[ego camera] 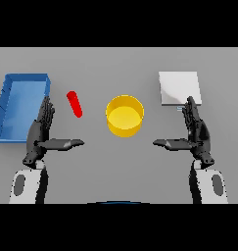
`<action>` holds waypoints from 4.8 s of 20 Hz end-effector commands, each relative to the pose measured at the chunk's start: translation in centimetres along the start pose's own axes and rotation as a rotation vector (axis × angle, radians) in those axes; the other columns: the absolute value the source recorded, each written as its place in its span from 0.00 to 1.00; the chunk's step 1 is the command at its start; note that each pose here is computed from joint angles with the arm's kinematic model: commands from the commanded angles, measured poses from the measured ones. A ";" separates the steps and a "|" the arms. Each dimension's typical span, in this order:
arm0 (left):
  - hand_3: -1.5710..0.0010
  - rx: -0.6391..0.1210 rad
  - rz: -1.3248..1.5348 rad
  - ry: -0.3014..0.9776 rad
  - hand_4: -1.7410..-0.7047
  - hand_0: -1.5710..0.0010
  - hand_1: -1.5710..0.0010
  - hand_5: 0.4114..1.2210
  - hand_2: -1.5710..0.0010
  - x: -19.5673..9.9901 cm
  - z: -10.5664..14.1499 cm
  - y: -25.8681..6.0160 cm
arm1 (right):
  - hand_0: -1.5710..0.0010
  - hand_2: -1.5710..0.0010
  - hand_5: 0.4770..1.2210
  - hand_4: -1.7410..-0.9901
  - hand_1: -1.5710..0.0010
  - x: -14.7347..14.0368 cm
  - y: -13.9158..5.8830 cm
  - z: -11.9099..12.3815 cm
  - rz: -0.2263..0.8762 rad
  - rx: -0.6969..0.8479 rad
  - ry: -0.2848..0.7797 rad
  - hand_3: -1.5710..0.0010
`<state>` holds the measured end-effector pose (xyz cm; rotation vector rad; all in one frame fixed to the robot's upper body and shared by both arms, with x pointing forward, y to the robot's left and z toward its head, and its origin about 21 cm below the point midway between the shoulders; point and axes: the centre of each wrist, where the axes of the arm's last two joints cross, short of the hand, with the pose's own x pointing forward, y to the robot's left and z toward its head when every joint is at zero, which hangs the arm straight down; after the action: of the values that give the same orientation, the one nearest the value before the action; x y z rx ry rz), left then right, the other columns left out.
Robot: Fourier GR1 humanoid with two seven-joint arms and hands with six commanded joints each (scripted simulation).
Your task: Pick up the red beaker and tilt it to pour out 1 green nut into yellow bowl. Pick up the yellow bowl and place it on the metallic measuring scale.
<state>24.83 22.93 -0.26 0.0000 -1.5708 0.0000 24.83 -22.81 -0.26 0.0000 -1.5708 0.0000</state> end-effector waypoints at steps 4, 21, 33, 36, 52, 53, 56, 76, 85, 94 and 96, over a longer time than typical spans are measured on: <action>1.00 0.000 0.001 -0.006 0.58 1.00 1.00 0.31 1.00 -0.1 0.5 0.0 | 1.00 1.00 0.14 0.89 1.00 -0.1 0.6 0.2 -0.002 0.003 -0.003 1.00; 1.00 -0.114 -0.207 0.060 0.55 1.00 1.00 0.29 1.00 0.6 -0.2 -0.7 | 1.00 1.00 0.20 0.71 1.00 1.7 1.6 2.7 0.254 0.091 -0.166 1.00; 1.00 -0.158 -0.275 0.042 0.52 1.00 1.00 0.30 1.00 -0.5 -7.0 -1.9 | 1.00 1.00 0.21 0.68 1.00 1.6 1.3 2.5 0.245 0.087 -0.162 1.00; 1.00 -0.154 -0.285 0.063 0.53 1.00 1.00 0.31 1.00 -0.7 -8.1 -2.4 | 1.00 1.00 0.21 0.68 1.00 1.1 0.8 2.7 0.245 0.083 -0.132 1.00; 0.37 -0.068 -0.236 -0.016 0.18 0.42 0.40 0.78 0.37 -3.2 -11.0 -5.4 | 1.00 1.00 0.23 0.67 1.00 1.8 0.5 2.8 0.236 0.061 -0.127 1.00; 0.33 -0.073 -0.254 -0.027 0.15 0.33 0.32 0.82 0.30 -3.1 -11.0 -5.5 | 1.00 1.00 0.23 0.67 1.00 1.9 0.7 2.7 0.234 0.065 -0.129 1.00; 0.21 -0.072 -0.252 -0.011 0.14 0.17 0.16 0.91 0.15 -2.9 -11.0 -5.4 | 1.00 1.00 0.23 0.65 1.00 1.8 1.1 2.9 0.217 0.072 -0.147 1.00; 0.01 -0.209 -0.357 -0.145 0.01 0.01 0.01 0.89 0.01 4.6 -13.1 -3.6 | 1.00 1.00 0.25 0.71 1.00 1.2 0.8 3.1 0.299 0.073 -0.175 1.00; 0.00 -0.416 -0.948 -0.183 0.00 0.00 0.00 0.90 0.00 9.2 -14.1 -6.9 | 1.00 1.00 0.26 0.75 1.00 2.0 1.1 3.1 0.290 0.088 -0.169 1.00; 0.09 -0.602 -1.582 -0.211 0.04 0.00 0.00 0.98 0.00 10.7 -14.7 -11.5 | 1.00 1.00 0.27 0.73 1.00 1.9 1.0 3.1 0.257 0.072 -0.148 1.00; 0.13 -0.643 -1.705 -0.243 0.03 0.00 0.00 0.99 0.00 11.6 -15.0 -12.4 | 1.00 1.00 0.25 0.73 1.00 1.7 1.0 3.0 0.229 0.074 -0.132 1.00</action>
<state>39.82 10.53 11.37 0.8413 -1.3007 -1.8555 21.84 -21.81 1.48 -0.1234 -1.6935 0.2418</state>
